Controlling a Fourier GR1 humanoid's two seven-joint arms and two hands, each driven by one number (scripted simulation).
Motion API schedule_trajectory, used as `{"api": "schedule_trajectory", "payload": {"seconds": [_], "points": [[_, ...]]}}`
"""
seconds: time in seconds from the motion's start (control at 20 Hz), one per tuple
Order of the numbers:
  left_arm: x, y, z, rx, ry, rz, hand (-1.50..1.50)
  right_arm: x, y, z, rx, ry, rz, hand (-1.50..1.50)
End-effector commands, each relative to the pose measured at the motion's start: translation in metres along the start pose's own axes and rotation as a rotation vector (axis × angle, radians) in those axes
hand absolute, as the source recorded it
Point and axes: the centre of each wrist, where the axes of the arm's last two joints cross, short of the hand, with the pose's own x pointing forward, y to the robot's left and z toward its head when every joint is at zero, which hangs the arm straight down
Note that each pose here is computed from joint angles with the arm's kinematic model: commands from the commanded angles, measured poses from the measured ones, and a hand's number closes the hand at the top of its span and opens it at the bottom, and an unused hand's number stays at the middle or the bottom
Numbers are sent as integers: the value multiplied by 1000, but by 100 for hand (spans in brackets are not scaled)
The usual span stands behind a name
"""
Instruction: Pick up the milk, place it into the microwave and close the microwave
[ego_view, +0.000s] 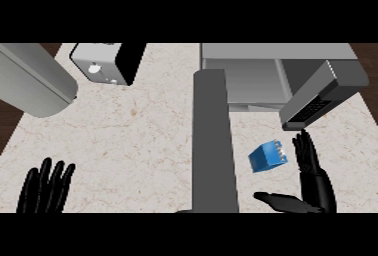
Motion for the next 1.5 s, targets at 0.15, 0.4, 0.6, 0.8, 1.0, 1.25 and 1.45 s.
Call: {"api": "schedule_trajectory", "payload": {"seconds": [0.15,0.4,0.6,0.8,1.0,1.25,1.45], "points": [[-7,5,7,-1,9,24,-150,-48,-25,0,3,-26,28,-150],[-32,0,3,-8,-19,-16,-150,-71,-28,14,-16,-25,20,-150],[-15,21,27,-8,13,13,-150,-78,-21,-9,0,0,38,-150],[6,-8,15,15,-16,4,-150,-84,-23,0,29,-27,42,-150],[-14,-3,23,13,3,18,-150,-101,-13,14,38,-45,31,-150],[2,-2,30,-3,-1,-2,-150,-97,-5,20,76,-90,-10,-150],[-12,-3,27,6,3,9,-150,-97,22,-11,76,-46,-18,-150]]}}
